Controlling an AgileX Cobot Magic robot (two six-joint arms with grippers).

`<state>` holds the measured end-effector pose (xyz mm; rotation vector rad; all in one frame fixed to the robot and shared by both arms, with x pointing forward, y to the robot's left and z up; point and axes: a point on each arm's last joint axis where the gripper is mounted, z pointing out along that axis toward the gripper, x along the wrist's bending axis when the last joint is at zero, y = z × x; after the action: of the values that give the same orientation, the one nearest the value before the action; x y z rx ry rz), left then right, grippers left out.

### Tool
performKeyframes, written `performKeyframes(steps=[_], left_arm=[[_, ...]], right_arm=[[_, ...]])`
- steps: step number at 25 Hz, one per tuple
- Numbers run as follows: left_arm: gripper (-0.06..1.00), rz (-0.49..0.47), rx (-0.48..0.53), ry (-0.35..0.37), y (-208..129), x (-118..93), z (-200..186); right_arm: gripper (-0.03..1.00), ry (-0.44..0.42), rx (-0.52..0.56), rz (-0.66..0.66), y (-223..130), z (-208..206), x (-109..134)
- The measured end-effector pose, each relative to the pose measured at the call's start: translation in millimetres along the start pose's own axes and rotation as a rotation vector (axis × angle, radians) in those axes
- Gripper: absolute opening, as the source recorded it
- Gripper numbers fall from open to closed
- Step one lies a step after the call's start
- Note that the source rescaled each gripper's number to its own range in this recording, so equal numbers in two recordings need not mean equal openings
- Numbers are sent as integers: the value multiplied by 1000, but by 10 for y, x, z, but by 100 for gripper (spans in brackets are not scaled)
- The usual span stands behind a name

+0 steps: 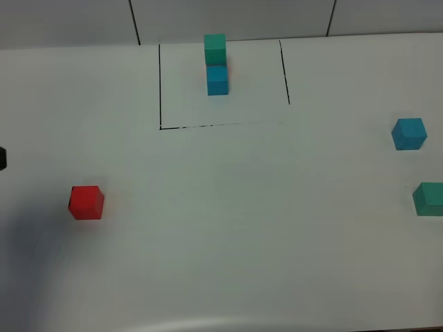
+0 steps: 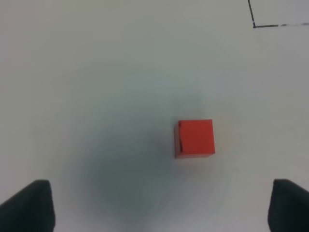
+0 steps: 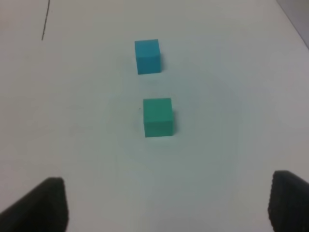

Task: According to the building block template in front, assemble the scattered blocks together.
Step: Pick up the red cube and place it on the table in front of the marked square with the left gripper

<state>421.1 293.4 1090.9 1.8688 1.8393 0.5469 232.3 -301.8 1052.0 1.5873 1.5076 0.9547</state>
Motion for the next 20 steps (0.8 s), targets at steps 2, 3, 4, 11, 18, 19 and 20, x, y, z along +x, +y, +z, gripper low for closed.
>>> performKeyframes(steps=[2,3,4,11,18,19,20], left_arm=[[95,2,56,-17,98,-14,167],[95,1,88,-27,136,-21,264],[95,4,122,-35,157,-34,368],[95,90,270,-50,211,-250,988],[95,30,373,8,146,-259,1363],[95,30,382,11,138,-260,1393],[95,30,389,12,131,-263,1428]], right_arm=[[69,0,0,0,0,0,0],[69,0,0,0,0,0,0],[69,0,0,0,0,0,0],[69,0,0,0,0,0,0],[69,0,0,0,0,0,0],[69,0,0,0,0,0,0],[69,0,0,0,0,0,0]])
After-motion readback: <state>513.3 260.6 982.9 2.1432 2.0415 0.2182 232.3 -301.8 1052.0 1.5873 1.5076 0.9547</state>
